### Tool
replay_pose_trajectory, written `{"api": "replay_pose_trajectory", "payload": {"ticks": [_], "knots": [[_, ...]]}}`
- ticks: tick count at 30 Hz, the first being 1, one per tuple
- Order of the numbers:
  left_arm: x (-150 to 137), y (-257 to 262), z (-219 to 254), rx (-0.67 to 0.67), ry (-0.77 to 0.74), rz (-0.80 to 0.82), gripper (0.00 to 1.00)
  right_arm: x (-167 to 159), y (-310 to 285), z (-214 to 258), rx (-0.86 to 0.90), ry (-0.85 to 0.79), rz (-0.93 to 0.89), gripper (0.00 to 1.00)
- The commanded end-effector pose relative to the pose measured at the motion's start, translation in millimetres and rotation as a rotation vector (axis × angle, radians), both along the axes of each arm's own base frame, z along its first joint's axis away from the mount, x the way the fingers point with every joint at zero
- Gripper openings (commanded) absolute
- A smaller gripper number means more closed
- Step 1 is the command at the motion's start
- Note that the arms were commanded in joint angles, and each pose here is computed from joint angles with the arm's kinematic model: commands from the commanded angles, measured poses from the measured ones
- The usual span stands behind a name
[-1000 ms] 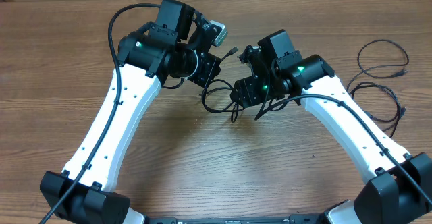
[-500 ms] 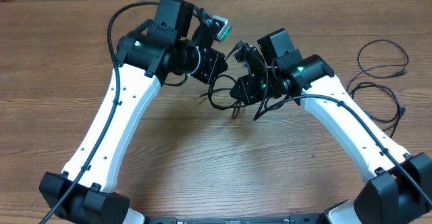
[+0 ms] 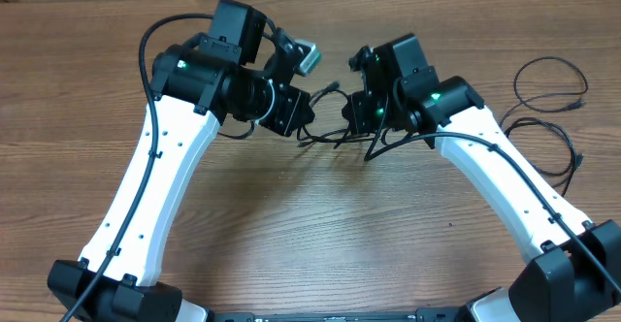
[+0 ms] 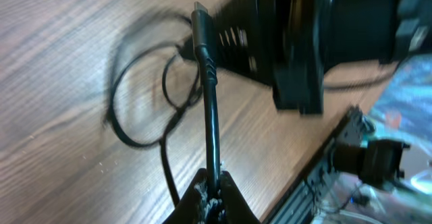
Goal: Untangle cables
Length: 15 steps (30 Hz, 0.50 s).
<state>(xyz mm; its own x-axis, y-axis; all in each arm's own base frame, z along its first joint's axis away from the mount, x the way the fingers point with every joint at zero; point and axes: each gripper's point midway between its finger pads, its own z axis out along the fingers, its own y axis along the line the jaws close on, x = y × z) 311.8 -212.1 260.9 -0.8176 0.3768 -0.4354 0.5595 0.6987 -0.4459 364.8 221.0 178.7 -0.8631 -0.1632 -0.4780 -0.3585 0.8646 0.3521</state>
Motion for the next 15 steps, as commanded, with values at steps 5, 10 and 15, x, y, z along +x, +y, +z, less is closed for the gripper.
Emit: {"api": "replay_pose_trajectory", "payload": {"ticks": [5,10,15], "knots": [[-18,-10,1,0.032,-0.045,-0.144,0.04,31,-1,49,0.065,-0.109,-0.104,0.04],[-12,4,-15,0.131,-0.05,-0.108,0.04,24,4,60,0.101,-0.094,-0.075,0.04],[2,15,-27,0.209,-0.063,-0.019,0.04,19,3,73,0.117,-0.115,-0.07,0.04]]}}
